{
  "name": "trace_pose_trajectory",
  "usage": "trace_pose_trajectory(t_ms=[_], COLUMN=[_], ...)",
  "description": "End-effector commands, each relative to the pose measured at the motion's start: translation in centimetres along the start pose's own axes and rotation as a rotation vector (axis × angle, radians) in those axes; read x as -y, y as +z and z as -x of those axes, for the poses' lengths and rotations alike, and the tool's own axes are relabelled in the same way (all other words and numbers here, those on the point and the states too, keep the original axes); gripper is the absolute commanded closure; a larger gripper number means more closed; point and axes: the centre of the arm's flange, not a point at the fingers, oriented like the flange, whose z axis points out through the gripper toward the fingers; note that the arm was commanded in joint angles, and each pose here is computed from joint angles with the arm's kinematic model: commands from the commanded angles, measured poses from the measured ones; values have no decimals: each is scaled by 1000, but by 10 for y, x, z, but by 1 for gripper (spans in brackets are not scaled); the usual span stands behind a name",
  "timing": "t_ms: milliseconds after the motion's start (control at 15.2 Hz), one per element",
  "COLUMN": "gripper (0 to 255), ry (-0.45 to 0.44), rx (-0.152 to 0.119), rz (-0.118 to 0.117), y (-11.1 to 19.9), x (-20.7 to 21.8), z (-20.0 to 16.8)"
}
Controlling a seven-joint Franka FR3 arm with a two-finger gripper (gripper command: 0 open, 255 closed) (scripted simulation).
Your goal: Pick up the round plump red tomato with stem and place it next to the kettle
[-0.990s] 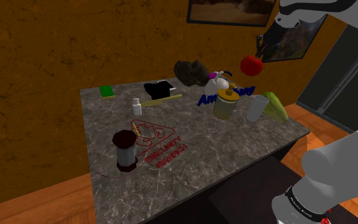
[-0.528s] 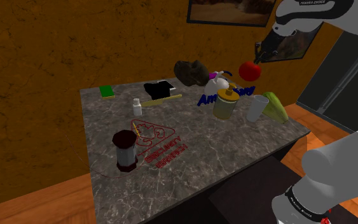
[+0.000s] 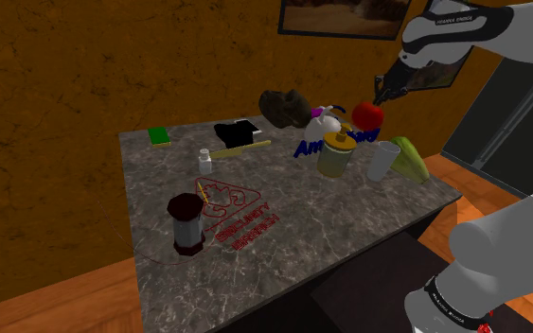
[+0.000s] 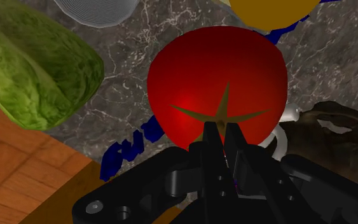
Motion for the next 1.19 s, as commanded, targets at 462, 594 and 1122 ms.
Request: trace_pose_trajectory(t_ms=[462,594,1122], gripper=[255,255,255], ry=[0,0,0], rx=[-1,-1,-1], rz=[0,0,0], y=[45,55,95], x=[-11,-13,-23], z=[10,12,21])
